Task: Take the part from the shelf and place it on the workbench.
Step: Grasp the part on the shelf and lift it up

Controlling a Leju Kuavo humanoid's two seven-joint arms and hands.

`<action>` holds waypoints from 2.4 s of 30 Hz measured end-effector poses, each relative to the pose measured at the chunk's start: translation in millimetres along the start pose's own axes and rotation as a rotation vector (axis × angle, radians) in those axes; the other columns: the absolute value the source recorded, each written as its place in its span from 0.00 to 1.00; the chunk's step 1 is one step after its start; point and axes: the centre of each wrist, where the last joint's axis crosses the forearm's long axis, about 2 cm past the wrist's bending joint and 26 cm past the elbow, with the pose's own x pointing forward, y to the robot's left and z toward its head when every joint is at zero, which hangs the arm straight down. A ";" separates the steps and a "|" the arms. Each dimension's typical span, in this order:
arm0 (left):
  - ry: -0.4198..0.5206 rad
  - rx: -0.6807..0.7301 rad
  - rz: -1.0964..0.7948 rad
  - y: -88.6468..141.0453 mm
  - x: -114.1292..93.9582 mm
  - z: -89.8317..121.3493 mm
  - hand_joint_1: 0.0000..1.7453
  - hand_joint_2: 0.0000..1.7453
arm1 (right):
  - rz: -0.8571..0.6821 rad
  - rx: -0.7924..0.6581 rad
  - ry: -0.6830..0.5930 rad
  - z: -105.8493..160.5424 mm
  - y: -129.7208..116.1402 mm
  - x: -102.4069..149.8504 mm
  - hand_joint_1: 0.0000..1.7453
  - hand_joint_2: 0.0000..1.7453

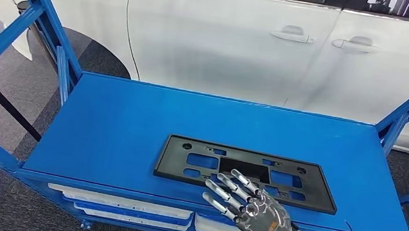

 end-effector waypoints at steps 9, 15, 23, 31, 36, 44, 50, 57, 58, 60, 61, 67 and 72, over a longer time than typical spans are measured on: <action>-0.001 -0.004 0.001 -2.1 0.7 -0.6 0.00 0.00 | -0.020 0.019 -0.036 -1.9 7.0 10.9 0.00 1.00; -0.007 -0.003 -0.001 -0.4 3.3 -1.4 0.00 0.00 | -0.039 0.046 -0.067 -1.4 13.9 19.3 0.00 1.00; -0.007 -0.008 0.001 -4.0 3.7 -2.2 0.00 0.00 | -0.051 0.087 -0.089 -17.9 35.8 0.7 0.00 1.00; -0.011 -0.007 -0.001 -3.2 5.0 -2.6 0.00 0.00 | -0.104 0.124 -0.026 -31.1 55.8 -6.7 0.00 1.00; -0.017 -0.006 -0.001 -4.3 4.4 -2.6 0.00 0.00 | -0.126 0.135 0.042 -53.0 72.5 -14.8 0.00 1.00; -0.022 0.004 -0.005 -1.5 6.1 -2.8 0.00 0.00 | -0.141 0.176 0.063 -78.1 92.3 -13.6 0.00 1.00; -0.028 0.005 -0.006 -1.6 7.0 -3.2 0.00 0.00 | -0.076 0.258 0.117 -92.1 105.7 -17.1 0.40 1.00; -0.036 0.013 -0.006 -0.4 6.7 -2.9 0.00 0.00 | -0.011 0.397 0.276 -93.6 122.4 -28.0 1.00 1.00; -0.037 0.014 -0.006 0.2 6.9 -2.8 0.00 0.00 | -0.007 0.409 0.293 -92.1 124.2 -28.5 1.00 1.00; -0.038 0.019 -0.005 1.5 7.4 -2.8 0.00 0.00 | -0.001 0.425 0.321 -90.5 126.4 -29.0 1.00 1.00; -0.039 0.021 -0.004 2.0 7.6 -2.8 0.00 0.00 | 0.001 0.429 0.333 -90.6 126.8 -29.5 1.00 1.00; -0.037 0.024 -0.001 1.9 4.6 -1.7 0.00 0.00 | 0.000 0.419 0.392 -94.1 126.1 -36.3 1.00 1.00; -0.057 0.027 0.002 2.1 7.1 -2.6 0.00 0.00 | -0.016 0.399 0.411 -98.0 126.9 -35.1 1.00 1.00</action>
